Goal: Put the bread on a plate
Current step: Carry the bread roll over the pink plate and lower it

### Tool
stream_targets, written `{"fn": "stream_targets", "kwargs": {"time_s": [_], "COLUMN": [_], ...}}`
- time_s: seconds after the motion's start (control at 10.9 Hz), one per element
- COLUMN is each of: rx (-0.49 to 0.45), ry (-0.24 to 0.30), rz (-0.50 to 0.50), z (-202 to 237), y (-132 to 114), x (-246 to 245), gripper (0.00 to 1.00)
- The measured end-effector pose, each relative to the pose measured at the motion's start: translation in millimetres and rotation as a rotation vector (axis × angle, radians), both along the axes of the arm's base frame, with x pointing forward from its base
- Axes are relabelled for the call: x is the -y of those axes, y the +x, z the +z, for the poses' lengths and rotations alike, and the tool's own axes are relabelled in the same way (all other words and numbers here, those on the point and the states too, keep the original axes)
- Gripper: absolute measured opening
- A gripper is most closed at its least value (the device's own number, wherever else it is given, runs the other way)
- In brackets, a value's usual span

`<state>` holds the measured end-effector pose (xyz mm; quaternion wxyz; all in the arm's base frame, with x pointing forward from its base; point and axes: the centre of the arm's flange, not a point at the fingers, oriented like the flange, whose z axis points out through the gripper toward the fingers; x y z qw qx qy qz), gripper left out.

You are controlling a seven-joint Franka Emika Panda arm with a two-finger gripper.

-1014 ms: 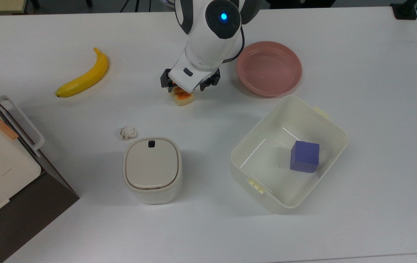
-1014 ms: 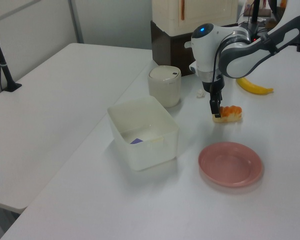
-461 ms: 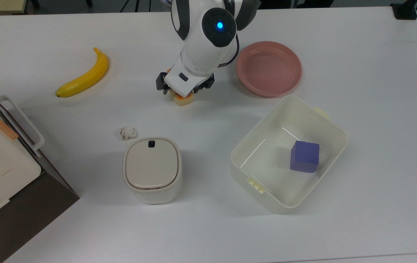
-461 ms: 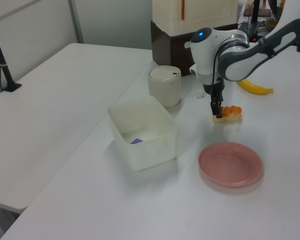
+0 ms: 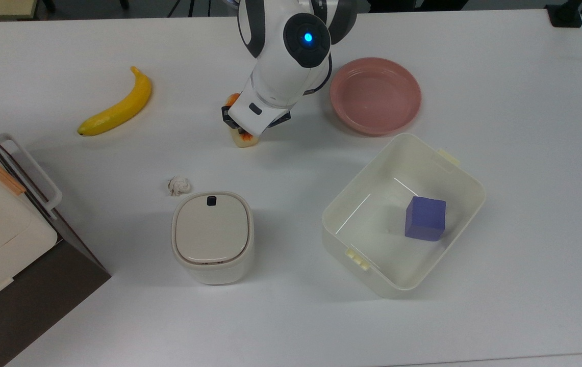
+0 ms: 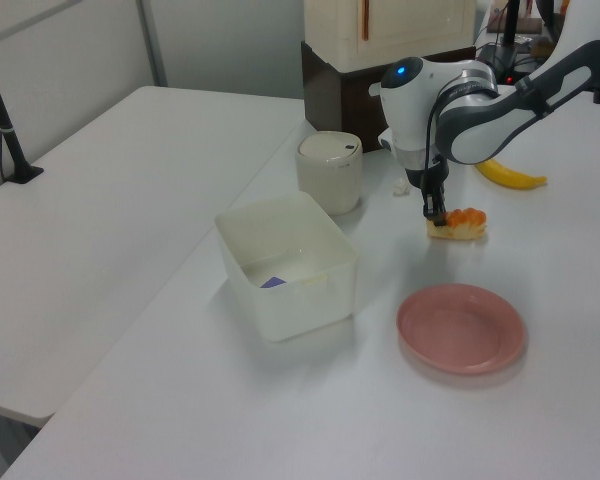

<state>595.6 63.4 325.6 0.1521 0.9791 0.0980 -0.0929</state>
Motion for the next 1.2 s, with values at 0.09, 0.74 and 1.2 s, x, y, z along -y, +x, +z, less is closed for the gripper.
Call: {"fn": "stream_targets", "kwargs": {"time_s": [0.09, 0.74, 1.2], "rx": [0.014, -0.023, -0.072], "ry": [0.002, 0.156, 0.101], "rz": [0.001, 0.081, 0.096], "z": [6.4, 144.0, 89.5], "y": [3.7, -55.9, -75.7], "x": [-1.0, -145.5, -234.7], "gripper": [0.1, 0.07, 0.1]}}
